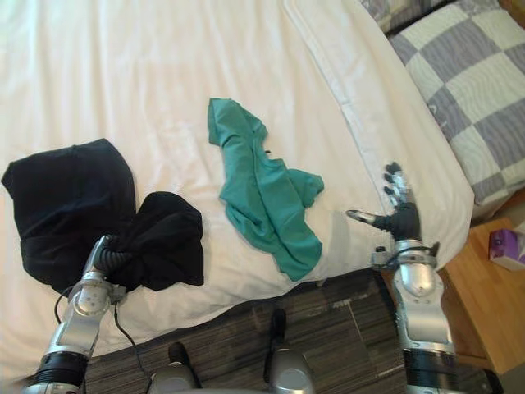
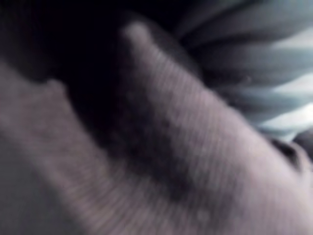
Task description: Tidy the bed and pick cloth on bed and put in laundry
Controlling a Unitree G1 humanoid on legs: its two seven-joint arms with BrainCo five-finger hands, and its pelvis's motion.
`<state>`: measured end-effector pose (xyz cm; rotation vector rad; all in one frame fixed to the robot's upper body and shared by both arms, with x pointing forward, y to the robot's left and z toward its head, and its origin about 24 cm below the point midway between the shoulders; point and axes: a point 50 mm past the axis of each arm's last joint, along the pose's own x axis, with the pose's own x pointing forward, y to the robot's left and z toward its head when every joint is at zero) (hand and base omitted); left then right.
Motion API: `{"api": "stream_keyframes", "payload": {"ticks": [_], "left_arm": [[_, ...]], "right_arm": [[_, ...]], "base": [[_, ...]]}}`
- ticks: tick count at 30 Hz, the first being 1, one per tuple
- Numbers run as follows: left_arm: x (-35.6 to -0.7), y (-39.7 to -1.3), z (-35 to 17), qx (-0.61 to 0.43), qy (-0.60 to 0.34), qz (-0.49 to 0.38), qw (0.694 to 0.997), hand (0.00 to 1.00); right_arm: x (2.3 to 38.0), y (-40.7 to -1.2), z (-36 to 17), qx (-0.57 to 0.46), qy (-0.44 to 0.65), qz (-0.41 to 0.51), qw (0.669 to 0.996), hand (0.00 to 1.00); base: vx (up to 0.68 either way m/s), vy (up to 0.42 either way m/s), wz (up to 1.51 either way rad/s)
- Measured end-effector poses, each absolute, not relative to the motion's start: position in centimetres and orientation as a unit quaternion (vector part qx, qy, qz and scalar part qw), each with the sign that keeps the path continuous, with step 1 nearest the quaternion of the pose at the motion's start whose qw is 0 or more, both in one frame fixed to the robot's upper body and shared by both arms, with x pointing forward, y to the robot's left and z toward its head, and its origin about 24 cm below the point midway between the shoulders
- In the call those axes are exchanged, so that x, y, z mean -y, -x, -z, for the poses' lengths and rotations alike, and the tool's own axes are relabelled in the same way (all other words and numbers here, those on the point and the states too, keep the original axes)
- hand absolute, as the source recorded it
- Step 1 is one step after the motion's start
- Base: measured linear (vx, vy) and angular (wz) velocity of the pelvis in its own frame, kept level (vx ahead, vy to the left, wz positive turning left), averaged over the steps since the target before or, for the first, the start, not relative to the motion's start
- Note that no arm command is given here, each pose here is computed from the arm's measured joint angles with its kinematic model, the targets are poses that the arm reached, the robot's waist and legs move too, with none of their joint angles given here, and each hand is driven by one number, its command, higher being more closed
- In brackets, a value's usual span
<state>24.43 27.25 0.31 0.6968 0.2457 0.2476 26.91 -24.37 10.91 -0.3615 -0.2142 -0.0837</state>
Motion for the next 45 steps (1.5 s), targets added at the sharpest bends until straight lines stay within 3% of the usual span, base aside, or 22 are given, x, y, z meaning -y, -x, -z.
{"api": "stream_keyframes", "payload": {"ticks": [8,15,20,29,30,35,39,45], "left_arm": [[-26.0,-24.4,0.3,-0.110,-0.298,-0.109,0.942,1.00],[-25.4,-25.6,-0.6,-0.088,-0.276,-0.111,0.951,1.00],[-24.7,-27.5,-3.2,-0.032,-0.273,-0.119,0.954,1.00],[-22.9,-29.2,-7.7,0.074,-0.252,-0.144,0.954,1.00],[-22.7,-29.3,-7.8,0.079,-0.250,-0.147,0.954,1.00],[-22.4,-29.5,-8.2,0.089,-0.243,-0.155,0.953,1.00],[-22.3,-29.6,-7.9,0.085,-0.244,-0.157,0.953,1.00],[-21.6,-30.0,-5.9,0.044,-0.249,-0.146,0.956,1.00]], "right_arm": [[20.2,-29.0,-9.2,0.050,0.236,-0.036,0.970,0.00],[19.3,-31.5,-7.8,-0.008,0.259,-0.049,0.965,0.00],[18.7,-33.7,-7.6,-0.028,0.274,-0.029,0.961,0.00],[18.7,-38.1,-12.6,-0.002,0.309,0.025,0.951,0.00],[19.0,-38.4,-13.1,-0.001,0.322,0.030,0.946,1.00],[20.9,-39.0,-15.4,-0.005,0.392,0.013,0.920,1.00],[22.2,-38.9,-16.0,-0.009,0.383,0.010,0.924,1.00],[23.8,-37.0,-10.8,-0.040,0.191,0.033,0.980,1.00]], "base": [[0.00,-0.001,0.20],[-0.02,-0.016,0.19],[-0.05,-0.019,0.16],[0.00,-0.009,0.15],[0.00,-0.008,0.04],[-0.01,-0.004,-0.01],[0.01,0.000,0.00],[0.05,0.004,0.03]]}}
